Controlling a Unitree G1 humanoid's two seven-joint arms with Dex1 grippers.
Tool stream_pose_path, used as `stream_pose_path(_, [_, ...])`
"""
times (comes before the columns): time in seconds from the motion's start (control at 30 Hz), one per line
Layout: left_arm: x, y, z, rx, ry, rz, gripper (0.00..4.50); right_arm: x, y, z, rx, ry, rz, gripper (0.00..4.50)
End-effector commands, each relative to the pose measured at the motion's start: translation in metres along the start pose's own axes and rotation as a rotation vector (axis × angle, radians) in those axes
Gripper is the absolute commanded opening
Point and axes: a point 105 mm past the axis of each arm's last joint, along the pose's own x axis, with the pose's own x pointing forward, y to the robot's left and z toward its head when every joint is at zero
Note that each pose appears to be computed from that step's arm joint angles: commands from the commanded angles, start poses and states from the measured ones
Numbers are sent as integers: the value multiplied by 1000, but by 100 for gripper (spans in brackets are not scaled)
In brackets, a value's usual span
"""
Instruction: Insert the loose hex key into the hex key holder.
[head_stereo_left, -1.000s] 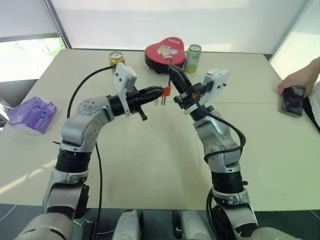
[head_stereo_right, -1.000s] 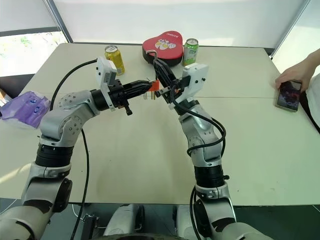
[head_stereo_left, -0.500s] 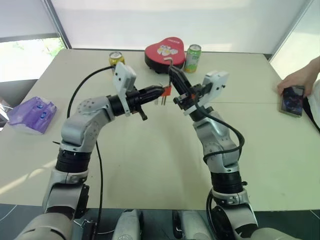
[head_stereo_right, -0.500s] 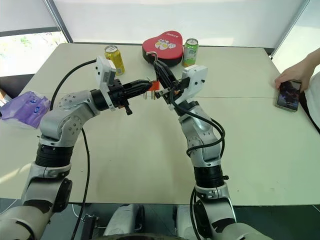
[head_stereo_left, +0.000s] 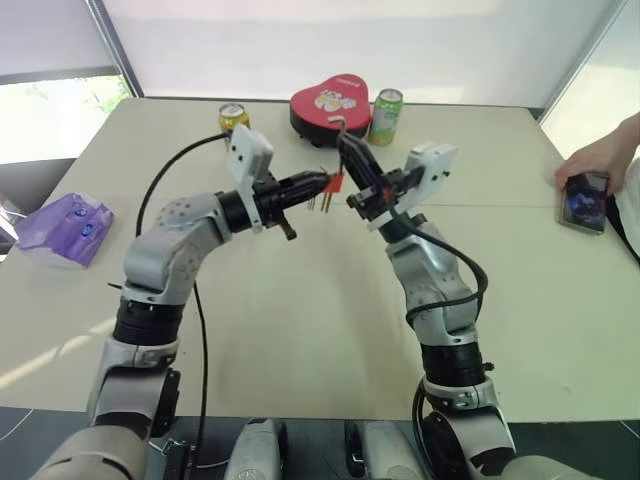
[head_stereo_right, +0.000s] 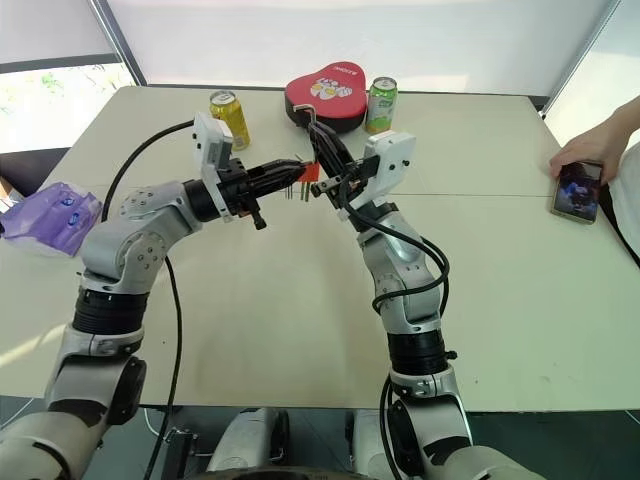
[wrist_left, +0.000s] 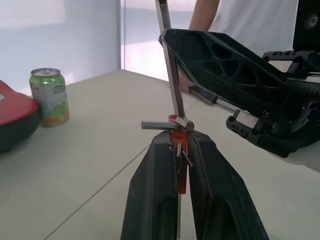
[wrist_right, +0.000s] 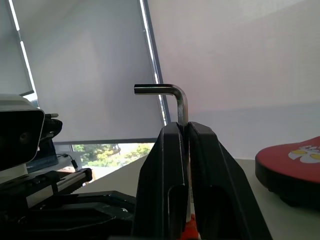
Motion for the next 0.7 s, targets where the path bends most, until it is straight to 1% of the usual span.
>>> stream_pose_path(0.03, [-2,-3,26,52,-79,-15,0,0,3,10,-2,-45,5,2])
stream_pose_path(0.4, [-3,-5,27,47,-81,-24,0,4,6,12,3,-57,11,2])
stream_pose_path(0.7, [-2,-3,26,38,-102,-4,0,9,11,21,11,-85,24,2])
